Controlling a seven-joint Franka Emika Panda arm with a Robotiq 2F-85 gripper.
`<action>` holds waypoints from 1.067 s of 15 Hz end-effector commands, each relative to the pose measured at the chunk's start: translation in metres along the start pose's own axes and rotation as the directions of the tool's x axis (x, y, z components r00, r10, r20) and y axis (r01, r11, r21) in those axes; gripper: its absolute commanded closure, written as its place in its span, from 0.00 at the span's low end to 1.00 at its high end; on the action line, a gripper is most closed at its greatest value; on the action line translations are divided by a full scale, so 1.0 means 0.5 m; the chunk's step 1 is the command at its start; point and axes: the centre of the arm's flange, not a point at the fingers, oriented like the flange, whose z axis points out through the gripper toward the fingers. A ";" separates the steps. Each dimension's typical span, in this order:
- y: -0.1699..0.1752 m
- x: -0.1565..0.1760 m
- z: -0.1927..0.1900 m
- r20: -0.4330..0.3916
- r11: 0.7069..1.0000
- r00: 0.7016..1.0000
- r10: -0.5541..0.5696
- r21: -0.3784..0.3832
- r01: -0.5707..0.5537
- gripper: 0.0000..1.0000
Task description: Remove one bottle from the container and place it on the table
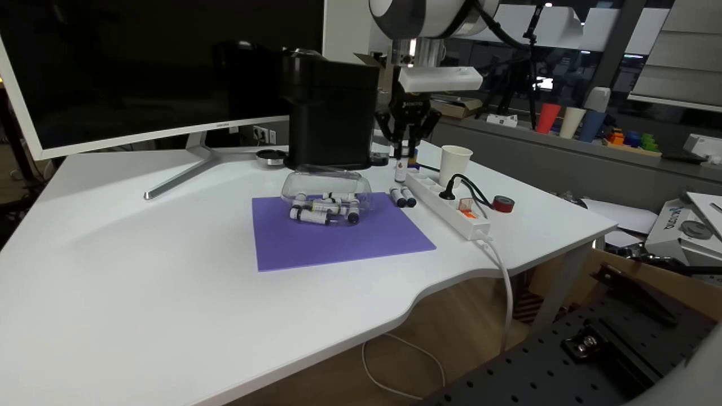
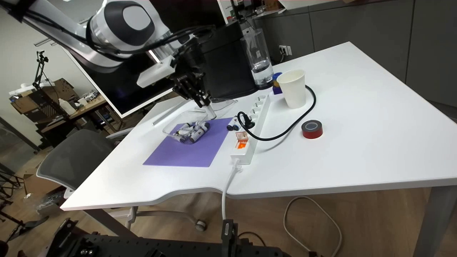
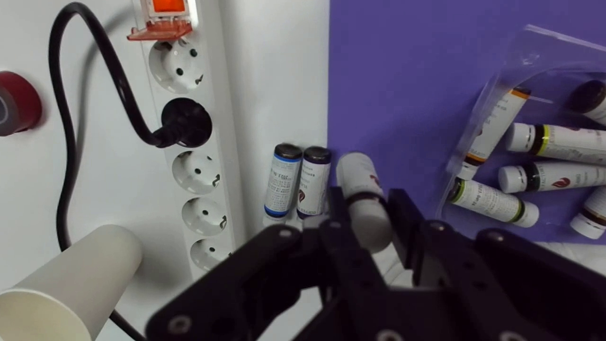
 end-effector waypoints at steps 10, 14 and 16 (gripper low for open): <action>-0.058 -0.001 0.139 -0.006 0.996 0.999 -0.048 0.074 0.048 0.93; -0.061 0.003 0.136 -0.006 0.996 0.999 -0.048 0.072 0.048 0.40; -0.062 0.002 0.126 -0.012 0.997 0.999 -0.047 0.068 0.048 0.27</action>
